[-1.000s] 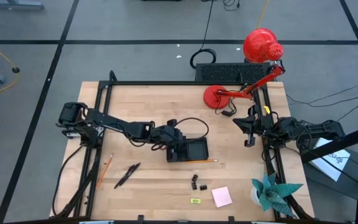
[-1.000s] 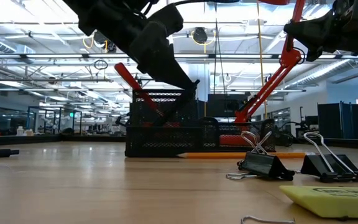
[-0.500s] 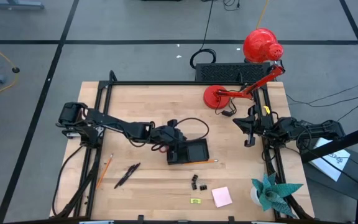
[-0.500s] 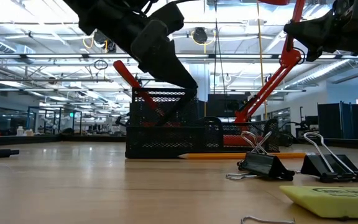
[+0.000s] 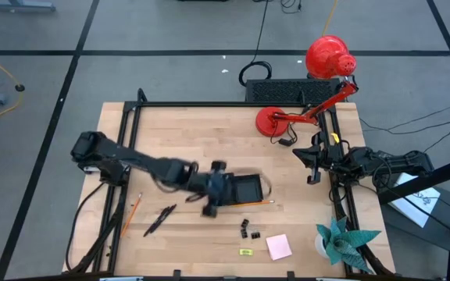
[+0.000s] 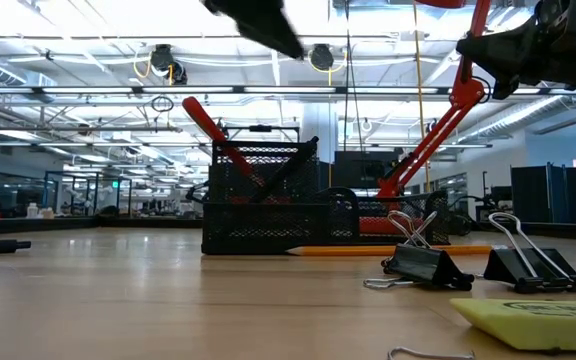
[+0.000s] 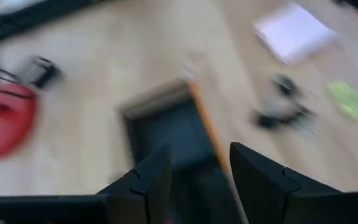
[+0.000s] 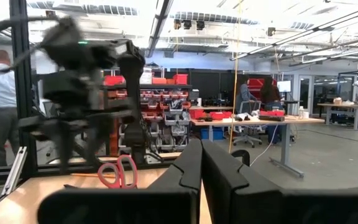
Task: Pick and place office supplies into organizer
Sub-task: Put the left pen into the top left compartment of the desk organizer
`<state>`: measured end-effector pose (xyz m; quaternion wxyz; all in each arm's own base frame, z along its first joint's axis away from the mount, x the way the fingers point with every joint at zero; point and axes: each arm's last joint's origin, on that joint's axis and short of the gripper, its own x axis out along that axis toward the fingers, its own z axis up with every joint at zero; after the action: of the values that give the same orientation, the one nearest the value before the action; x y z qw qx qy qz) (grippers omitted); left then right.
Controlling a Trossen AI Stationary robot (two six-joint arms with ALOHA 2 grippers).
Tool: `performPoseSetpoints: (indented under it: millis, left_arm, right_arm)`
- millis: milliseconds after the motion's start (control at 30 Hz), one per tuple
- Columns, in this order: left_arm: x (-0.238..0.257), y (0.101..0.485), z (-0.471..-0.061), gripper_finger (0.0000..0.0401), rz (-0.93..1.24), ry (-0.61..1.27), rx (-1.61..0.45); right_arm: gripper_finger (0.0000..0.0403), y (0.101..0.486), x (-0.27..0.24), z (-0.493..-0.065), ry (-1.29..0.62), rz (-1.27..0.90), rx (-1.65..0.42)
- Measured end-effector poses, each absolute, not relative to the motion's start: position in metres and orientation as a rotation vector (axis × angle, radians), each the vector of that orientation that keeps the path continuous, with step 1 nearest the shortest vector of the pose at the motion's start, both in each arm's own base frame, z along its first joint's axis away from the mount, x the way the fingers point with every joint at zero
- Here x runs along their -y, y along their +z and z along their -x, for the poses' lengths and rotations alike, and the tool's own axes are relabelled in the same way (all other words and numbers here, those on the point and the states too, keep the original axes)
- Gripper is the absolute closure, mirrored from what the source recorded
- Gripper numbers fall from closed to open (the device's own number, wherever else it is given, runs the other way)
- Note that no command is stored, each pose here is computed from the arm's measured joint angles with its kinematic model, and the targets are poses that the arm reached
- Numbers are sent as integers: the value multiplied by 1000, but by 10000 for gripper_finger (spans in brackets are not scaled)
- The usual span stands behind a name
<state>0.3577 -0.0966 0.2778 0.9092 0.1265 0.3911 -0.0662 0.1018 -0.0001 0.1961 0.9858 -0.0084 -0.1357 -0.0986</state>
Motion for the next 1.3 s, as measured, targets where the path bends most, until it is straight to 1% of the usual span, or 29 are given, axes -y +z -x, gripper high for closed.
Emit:
performPoseSetpoints:
  millis: [133,233,333,467,567,633,733,867,1033,1300]
  left_arm:
    - [131,272,-330,231,-228,-148,-993]
    - [156,266,-305,231,-218,-25,-1085]
    - [176,255,-280,231,-164,97,-1146]
    - [192,239,-252,231,-108,323,-1101]
    - [195,219,-235,231,-24,438,-1089]
    - [192,203,-229,231,64,500,-1096]
    - [186,179,-225,231,208,535,-1131]
    - [171,160,-225,231,354,623,-1183]
    - [156,151,-226,231,428,666,-1290]
    - [148,148,-227,231,429,625,-1393]
  right_arm:
    - [399,196,0,-102,-195,17,273]
    - [399,196,0,-102,-195,17,271]
    - [399,196,0,-102,-195,17,270]
    - [399,196,0,-102,-191,-7,273]
    - [399,196,0,-102,-191,-9,275]
    - [399,196,0,-102,-191,-9,276]
    - [399,196,0,-102,-191,-9,273]
    - [399,196,0,-102,-191,-9,270]
    - [399,196,0,-102,-191,-9,270]
    - [399,195,0,-102,-191,-7,260]
